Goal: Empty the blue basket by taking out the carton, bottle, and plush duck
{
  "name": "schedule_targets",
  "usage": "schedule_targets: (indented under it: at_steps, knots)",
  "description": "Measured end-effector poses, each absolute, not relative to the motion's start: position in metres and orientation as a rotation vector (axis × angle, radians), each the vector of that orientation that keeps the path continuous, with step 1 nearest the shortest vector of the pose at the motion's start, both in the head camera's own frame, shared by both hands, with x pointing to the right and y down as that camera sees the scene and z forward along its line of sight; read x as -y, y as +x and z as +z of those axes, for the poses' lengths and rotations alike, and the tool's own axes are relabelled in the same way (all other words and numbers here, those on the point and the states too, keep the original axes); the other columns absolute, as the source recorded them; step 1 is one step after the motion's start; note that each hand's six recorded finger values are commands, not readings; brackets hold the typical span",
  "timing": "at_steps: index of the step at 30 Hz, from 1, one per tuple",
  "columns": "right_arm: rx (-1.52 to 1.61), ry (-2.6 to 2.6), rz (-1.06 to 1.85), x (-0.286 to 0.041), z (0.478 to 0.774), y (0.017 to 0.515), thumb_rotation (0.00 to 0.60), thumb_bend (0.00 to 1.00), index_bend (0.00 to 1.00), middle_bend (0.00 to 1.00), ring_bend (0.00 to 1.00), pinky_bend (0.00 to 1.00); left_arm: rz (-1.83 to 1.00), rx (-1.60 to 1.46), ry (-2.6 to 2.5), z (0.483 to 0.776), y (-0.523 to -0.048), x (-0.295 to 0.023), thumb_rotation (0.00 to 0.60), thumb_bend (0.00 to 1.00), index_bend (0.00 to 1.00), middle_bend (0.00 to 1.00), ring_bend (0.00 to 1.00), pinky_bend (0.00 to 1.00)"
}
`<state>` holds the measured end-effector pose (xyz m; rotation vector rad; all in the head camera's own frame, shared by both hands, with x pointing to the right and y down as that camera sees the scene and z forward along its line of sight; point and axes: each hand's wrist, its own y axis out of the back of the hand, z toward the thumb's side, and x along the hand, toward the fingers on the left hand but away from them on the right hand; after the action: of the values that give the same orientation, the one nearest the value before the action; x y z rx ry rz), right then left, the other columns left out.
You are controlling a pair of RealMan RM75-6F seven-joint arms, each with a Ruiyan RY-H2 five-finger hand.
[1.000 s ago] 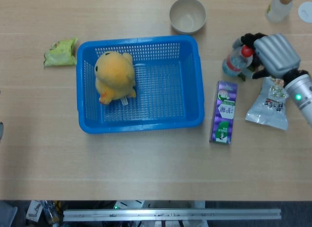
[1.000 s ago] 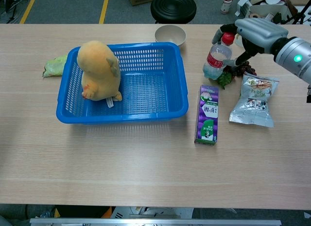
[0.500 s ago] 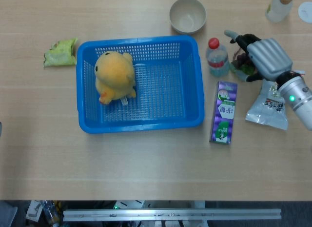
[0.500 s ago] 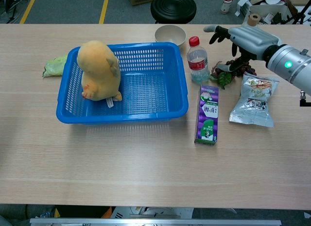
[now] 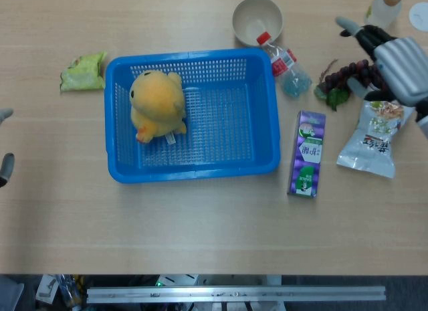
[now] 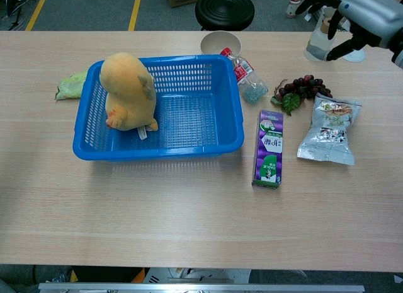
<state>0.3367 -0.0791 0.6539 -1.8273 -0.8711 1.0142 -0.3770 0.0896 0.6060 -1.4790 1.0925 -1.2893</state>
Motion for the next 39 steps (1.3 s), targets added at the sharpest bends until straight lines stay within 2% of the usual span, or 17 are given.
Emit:
schedule_targets:
  at_steps: [7,14,17,20,23,25,30,39]
  knots:
    - [0.884,-1.752,1.097,0.052,0.632,0.381,0.600,0.31,0.02,0.23,0.20,0.48,-1.233,-1.055,-1.550,0.609,-0.358,-0.072,0.600,0.37,0.18,0.26,0.23,0.28]
    - [0.920,-1.693,1.130,0.029,0.619,0.413,0.600,0.31,0.02,0.23,0.20,0.48,-1.165,-1.039,-1.638,0.611,-0.337,-0.053,0.597,0.36,0.09,0.22,0.20,0.28]
    - [0.949,-1.672,1.124,0.021,0.611,0.424,0.600,0.31,0.02,0.23,0.20,0.48,-1.149,-1.021,-1.693,0.616,-0.327,-0.046,0.545,0.30,0.01,0.15,0.14,0.28]
    - [0.968,-1.649,1.107,0.015,0.601,0.432,0.600,0.31,0.03,0.23,0.20,0.48,-1.145,-0.973,-1.747,0.621,-0.313,-0.038,0.495,0.27,0.00,0.09,0.10,0.27]
    - [0.984,-1.627,1.090,0.012,0.590,0.437,0.600,0.31,0.02,0.23,0.20,0.48,-1.144,-0.907,-1.795,0.627,-0.297,-0.028,0.489,0.26,0.00,0.03,0.07,0.26]
    - [0.993,-1.618,1.082,0.011,0.584,0.439,0.600,0.31,0.02,0.23,0.20,0.48,-1.137,-0.866,-1.823,0.630,-0.284,-0.019,0.498,0.26,0.00,0.01,0.05,0.26]
    - [1.000,-1.622,1.054,0.013,0.574,0.435,0.600,0.31,0.02,0.23,0.20,0.48,-1.132,-0.802,-1.884,0.637,-0.254,0.002,0.571,0.25,0.00,0.00,0.02,0.27]
    - [1.005,-1.638,1.036,0.013,0.571,0.432,0.600,0.31,0.02,0.23,0.20,0.48,-1.162,-0.732,-1.947,0.656,-0.216,0.026,0.600,0.25,0.00,0.00,0.00,0.27]
